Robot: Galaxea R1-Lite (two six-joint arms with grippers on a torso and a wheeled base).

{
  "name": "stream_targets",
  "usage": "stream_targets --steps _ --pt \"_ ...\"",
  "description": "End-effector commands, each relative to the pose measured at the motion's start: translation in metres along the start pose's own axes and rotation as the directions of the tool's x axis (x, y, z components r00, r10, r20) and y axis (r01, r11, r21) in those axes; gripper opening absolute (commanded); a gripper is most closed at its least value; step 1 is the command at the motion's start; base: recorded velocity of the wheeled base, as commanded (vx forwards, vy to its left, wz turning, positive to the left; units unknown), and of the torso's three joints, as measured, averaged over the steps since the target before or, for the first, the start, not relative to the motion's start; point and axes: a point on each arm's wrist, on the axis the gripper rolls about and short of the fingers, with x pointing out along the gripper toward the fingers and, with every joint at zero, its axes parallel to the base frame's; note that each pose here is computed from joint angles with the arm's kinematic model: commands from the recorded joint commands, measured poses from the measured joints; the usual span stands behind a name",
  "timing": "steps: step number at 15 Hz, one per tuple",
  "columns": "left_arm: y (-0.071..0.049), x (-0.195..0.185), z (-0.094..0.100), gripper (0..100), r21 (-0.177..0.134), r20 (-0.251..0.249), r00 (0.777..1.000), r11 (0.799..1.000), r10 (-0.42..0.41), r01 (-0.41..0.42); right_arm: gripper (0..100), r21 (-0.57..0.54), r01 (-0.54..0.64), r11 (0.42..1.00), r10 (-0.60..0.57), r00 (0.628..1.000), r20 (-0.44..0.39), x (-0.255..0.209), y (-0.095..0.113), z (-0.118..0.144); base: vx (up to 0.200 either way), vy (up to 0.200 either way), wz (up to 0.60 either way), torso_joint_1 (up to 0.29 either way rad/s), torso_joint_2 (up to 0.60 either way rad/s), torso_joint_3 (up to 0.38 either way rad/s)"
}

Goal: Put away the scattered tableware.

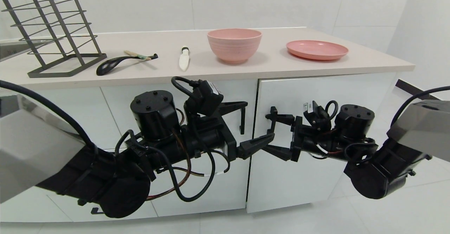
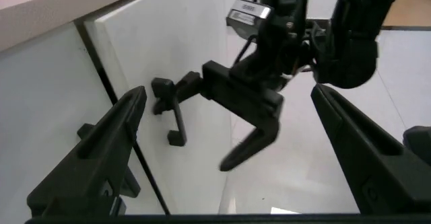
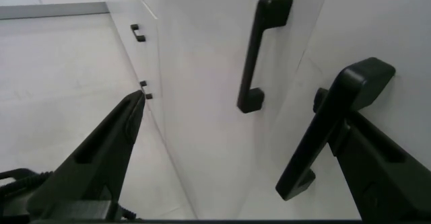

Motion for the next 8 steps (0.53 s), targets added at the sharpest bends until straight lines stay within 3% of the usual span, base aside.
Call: stream_targets --steps 1,5,7,8 --pt "0.004 0.014 -0.007 100 -0.001 0.004 1.0 1.0 -0.005 0.005 100 0.04 -0.009 0.999 0.011 1.0 -0.027 -0.022 0.022 0.0 0.0 0.0 0.0 0.0 0.0 0.0" --pt "0.008 0.046 -0.012 100 0.008 0.043 0.999 1.0 0.002 -0.003 100 0.054 -0.011 0.998 0.013 0.999 -0.04 -0.045 0.05 0.01 0.0 0.0 0.0 0.0 0.0 0.0" --pt "0.0 0.063 -0.013 100 0.008 0.068 0.997 0.999 -0.031 0.031 100 0.051 -0.012 0.999 0.014 0.999 -0.039 -0.047 0.054 0.013 0.0 0.0 0.0 0.0 0.0 0.0" --pt "-0.011 0.075 -0.014 100 -0.012 0.083 0.995 0.998 -0.061 0.062 100 0.056 -0.008 0.998 0.01 0.999 -0.043 -0.048 0.055 0.012 0.0 0.0 0.0 0.0 0.0 0.0"
